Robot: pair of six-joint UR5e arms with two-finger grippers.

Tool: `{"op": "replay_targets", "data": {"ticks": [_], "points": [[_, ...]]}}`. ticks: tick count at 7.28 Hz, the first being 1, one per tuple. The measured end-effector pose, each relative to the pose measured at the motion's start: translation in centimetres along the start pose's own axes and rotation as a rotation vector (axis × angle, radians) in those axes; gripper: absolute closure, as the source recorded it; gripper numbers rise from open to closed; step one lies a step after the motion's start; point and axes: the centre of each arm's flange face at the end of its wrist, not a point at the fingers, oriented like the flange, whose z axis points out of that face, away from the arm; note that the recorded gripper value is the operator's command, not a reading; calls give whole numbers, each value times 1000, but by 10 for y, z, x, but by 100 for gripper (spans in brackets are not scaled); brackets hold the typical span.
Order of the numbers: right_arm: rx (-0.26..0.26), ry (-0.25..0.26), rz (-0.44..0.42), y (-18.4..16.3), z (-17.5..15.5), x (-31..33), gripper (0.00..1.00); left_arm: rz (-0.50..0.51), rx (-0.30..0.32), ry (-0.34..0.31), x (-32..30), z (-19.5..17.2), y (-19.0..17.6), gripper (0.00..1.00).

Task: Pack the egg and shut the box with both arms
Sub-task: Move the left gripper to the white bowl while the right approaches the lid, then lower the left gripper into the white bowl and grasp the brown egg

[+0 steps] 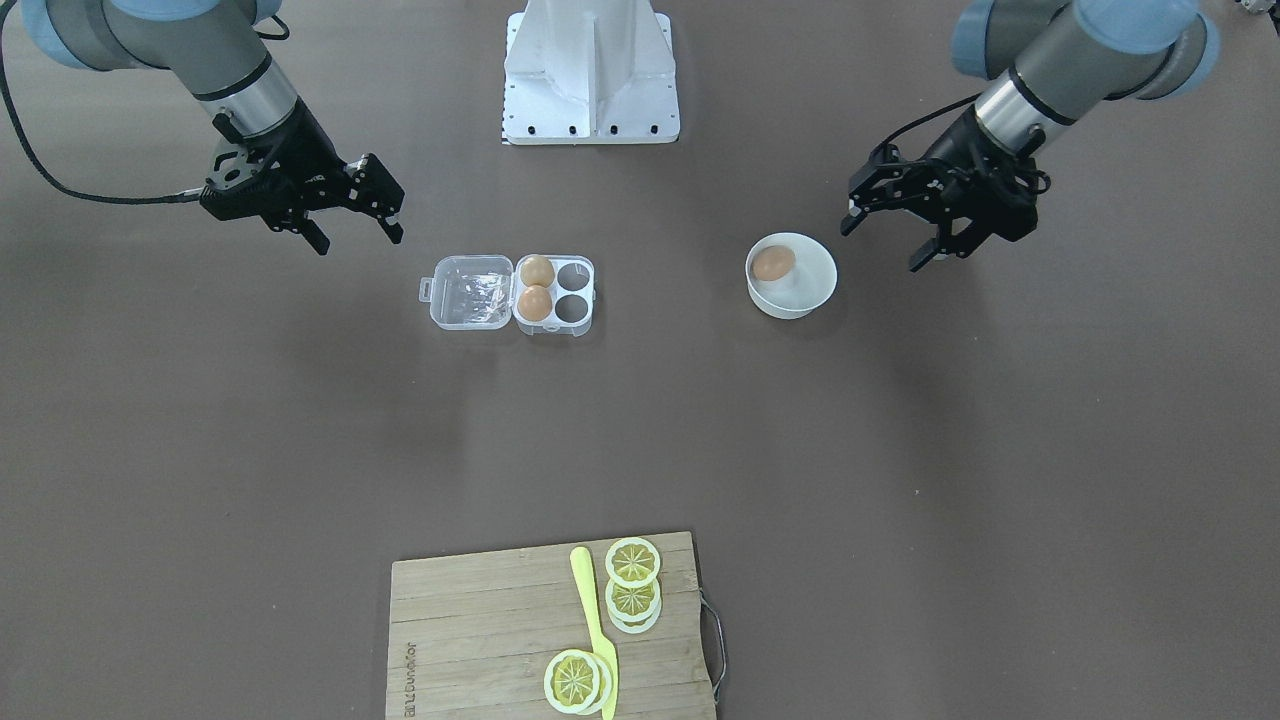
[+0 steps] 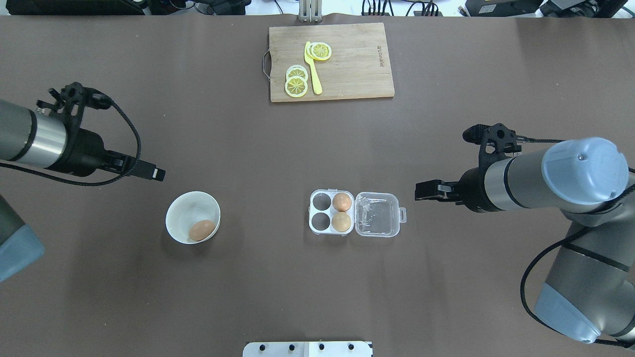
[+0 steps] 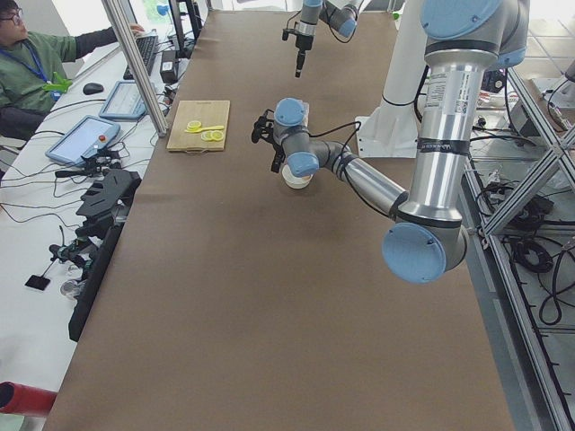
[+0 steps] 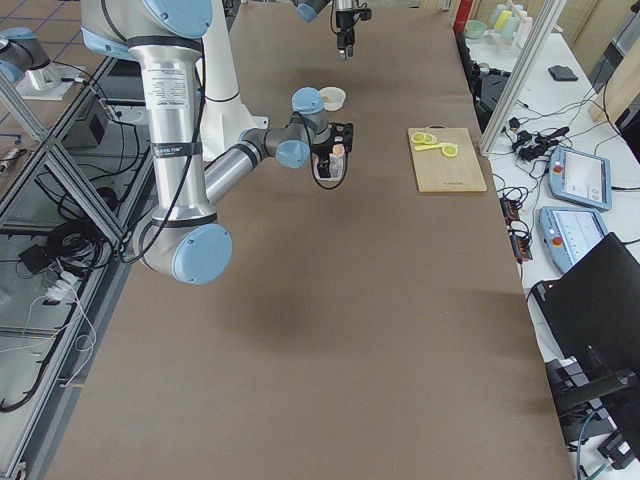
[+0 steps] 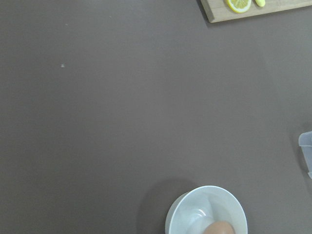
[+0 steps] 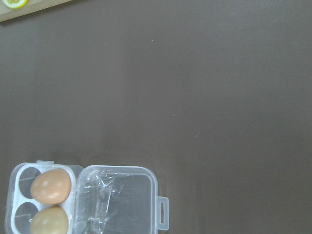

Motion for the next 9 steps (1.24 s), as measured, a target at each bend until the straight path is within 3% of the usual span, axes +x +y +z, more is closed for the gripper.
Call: {"op": "replay_targets", "data": {"ticks": [2, 5, 9], "points": [[10, -76, 16, 8, 12, 0, 20, 27, -4, -12, 25, 34, 13, 16], [21, -164, 24, 13, 33, 21, 20, 52, -6, -58, 37, 78, 29, 20], [27, -181, 25, 16, 38, 38, 15, 66, -29, -89, 34, 105, 40, 27]]}}
